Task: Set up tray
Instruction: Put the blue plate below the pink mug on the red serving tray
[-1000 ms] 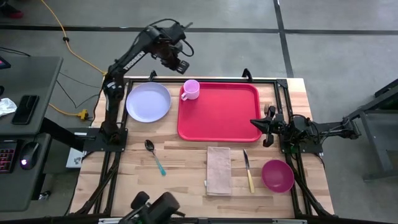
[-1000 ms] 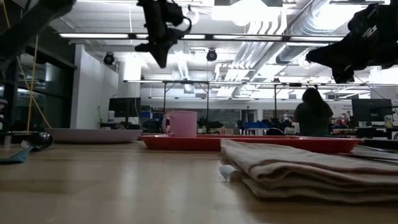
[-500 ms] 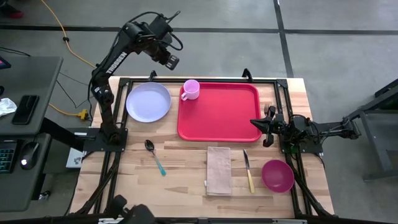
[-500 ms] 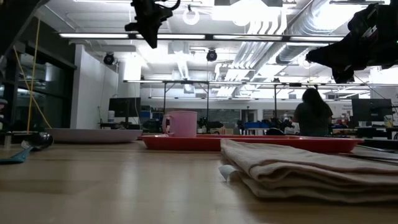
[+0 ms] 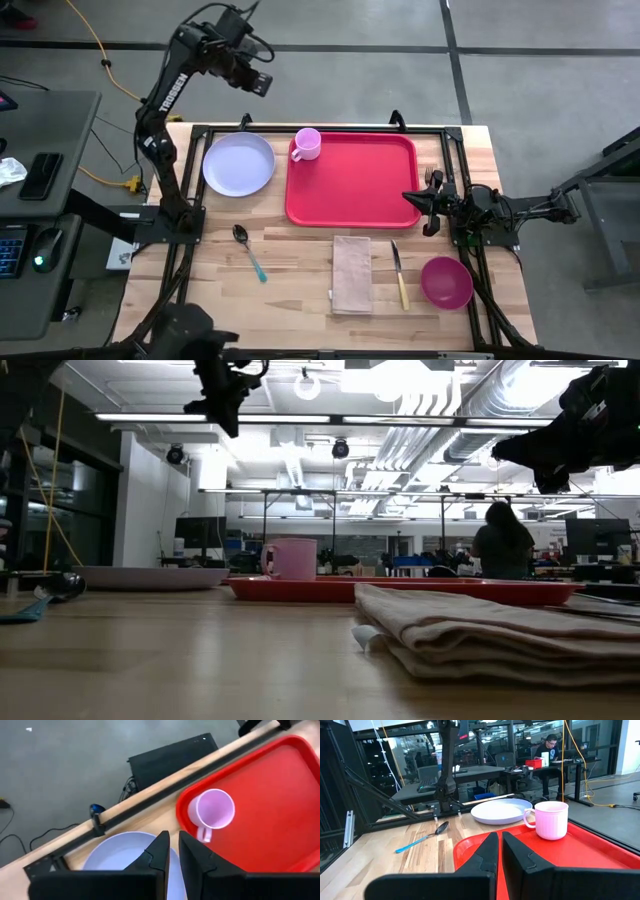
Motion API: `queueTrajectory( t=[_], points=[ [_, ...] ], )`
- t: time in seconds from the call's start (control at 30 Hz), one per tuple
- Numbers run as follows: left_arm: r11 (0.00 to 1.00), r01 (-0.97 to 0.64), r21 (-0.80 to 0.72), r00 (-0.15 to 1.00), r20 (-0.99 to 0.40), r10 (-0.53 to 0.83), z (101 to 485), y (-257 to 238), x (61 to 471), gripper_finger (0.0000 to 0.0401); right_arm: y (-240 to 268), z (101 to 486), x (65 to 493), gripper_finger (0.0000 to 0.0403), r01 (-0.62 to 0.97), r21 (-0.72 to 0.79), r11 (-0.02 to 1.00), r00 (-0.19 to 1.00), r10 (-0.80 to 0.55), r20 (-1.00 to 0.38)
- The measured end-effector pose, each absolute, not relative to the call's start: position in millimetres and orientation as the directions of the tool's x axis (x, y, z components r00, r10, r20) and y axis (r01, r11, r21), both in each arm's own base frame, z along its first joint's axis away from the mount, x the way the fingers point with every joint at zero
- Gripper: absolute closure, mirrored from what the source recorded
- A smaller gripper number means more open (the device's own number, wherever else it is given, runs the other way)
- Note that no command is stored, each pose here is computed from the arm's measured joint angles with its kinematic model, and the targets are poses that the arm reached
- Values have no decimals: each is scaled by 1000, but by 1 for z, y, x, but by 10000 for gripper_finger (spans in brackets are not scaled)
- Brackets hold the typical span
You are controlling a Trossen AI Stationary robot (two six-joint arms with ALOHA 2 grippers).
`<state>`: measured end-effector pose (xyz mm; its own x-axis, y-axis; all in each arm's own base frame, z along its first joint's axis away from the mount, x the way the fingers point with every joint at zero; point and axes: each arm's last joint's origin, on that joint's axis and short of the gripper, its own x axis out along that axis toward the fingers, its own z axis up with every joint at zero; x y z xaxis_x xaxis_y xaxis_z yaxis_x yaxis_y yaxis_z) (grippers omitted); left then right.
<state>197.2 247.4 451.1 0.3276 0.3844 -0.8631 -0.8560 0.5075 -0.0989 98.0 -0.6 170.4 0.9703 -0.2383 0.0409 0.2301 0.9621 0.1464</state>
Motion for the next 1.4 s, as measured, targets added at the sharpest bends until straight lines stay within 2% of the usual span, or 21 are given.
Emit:
queueTrajectory(
  t=[0.27,0.7,0.93,1.13,1.27,1.4],
  points=[
    [458,-876,-150,307,-906,290,427,269,182,329,-1,170,98,402,230,145,962,970,-238,41],
    [327,-937,-120,151,-986,71,354,292,148,329,-1,170,98,402,230,146,962,970,-238,41],
    [297,-943,-151,179,-981,70,327,285,135,329,-1,170,98,402,235,147,961,969,-243,41],
    [240,-962,-130,147,-987,57,304,279,118,329,-1,171,98,402,236,147,961,969,-244,41],
    [226,-966,-123,149,-983,104,302,279,118,329,-1,170,98,402,238,147,960,968,-247,41],
    [166,-981,-105,129,-982,141,301,282,119,329,-1,171,98,402,239,148,960,968,-248,43]
  ],
)
